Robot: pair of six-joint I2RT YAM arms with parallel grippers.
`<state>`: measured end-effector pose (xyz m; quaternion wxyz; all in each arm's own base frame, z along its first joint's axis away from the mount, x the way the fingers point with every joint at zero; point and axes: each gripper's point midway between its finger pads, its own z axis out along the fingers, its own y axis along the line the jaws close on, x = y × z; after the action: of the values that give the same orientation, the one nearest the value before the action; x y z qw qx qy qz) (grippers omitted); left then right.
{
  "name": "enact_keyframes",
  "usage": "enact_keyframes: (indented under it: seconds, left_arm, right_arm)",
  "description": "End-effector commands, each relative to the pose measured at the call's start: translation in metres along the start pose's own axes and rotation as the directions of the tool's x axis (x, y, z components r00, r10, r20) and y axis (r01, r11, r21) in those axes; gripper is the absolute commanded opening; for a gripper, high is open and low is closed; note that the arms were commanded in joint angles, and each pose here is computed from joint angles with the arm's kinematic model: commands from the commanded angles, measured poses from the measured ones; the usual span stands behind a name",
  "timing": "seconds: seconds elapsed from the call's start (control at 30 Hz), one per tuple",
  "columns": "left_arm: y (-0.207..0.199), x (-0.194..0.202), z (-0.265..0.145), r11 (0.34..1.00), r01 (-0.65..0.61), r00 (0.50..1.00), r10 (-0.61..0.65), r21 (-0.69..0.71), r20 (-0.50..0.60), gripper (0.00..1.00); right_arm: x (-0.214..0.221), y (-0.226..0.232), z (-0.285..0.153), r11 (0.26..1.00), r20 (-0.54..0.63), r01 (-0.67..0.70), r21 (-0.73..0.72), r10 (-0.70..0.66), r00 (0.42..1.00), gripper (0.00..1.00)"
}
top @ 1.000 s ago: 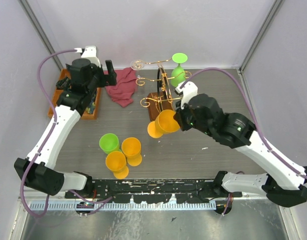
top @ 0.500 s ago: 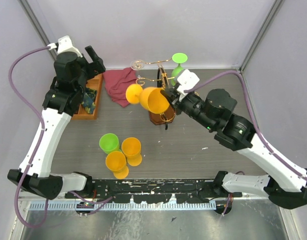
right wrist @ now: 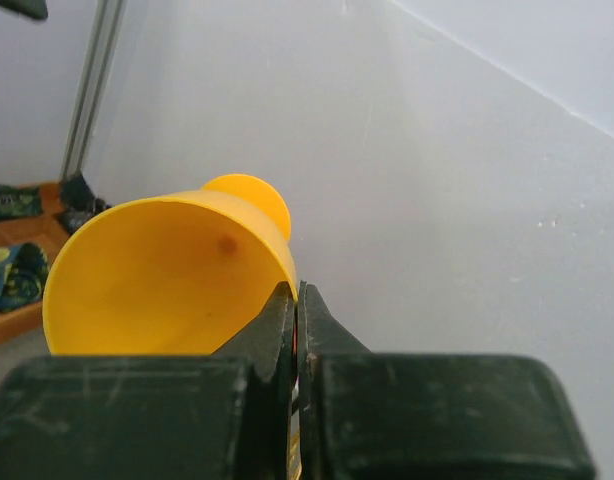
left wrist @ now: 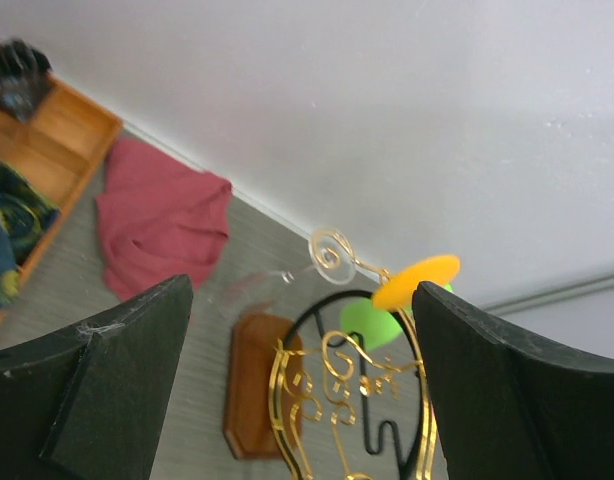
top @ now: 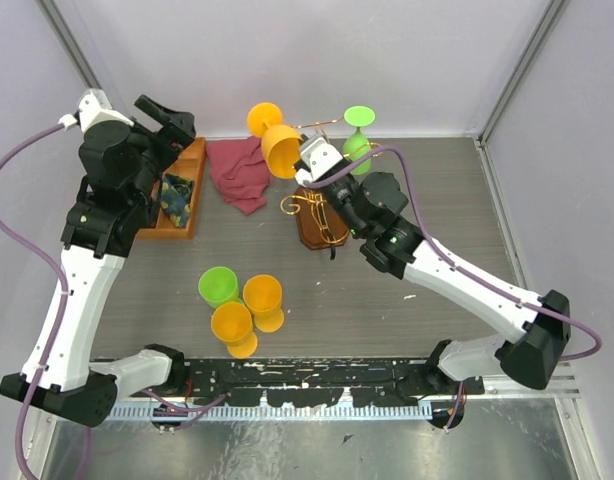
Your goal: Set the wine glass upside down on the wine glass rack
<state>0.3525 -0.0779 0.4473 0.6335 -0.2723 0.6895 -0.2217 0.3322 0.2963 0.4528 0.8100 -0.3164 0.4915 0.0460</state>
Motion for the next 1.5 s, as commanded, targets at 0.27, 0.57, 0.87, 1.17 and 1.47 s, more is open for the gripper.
enact_keyframes:
  seconds: [0.27, 0.57, 0.87, 1.17, 1.47]
  left_arm:
    - [-0.021, 0.034, -0.012, 0.866, 0.499, 0.857, -0.488, 0.029, -0.164, 0.97]
    - [-0.030, 0.048, -0.006, 0.705, 0.708, 0.693, -0.683, 0.038, -0.229, 0.95]
    - [-0.032, 0.051, 0.004, 0.657, 0.752, 0.651, -0.724, 0.058, -0.228, 0.85]
    - [-0.041, 0.058, 0.013, 0.646, 0.761, 0.636, -0.723, 0.062, -0.270, 0.69]
    - [-0.046, 0.062, 0.018, 0.646, 0.761, 0.632, -0.718, 0.059, -0.293, 0.62]
  right_arm:
    - [-0.068, -0.007, 0.018, 0.989, 0.360, -0.145, -0.025, 0.144, 0.922, 0.01]
    - [-0.058, 0.013, 0.022, 0.985, 0.330, -0.143, -0.101, 0.169, 0.929, 0.01]
    - [-0.046, 0.029, 0.026, 0.979, 0.295, -0.135, -0.152, 0.175, 0.939, 0.01]
    - [-0.041, 0.039, 0.032, 0.972, 0.287, -0.144, -0.184, 0.193, 0.938, 0.01]
    - [-0.040, 0.044, 0.038, 0.970, 0.300, -0.157, -0.186, 0.209, 0.931, 0.01]
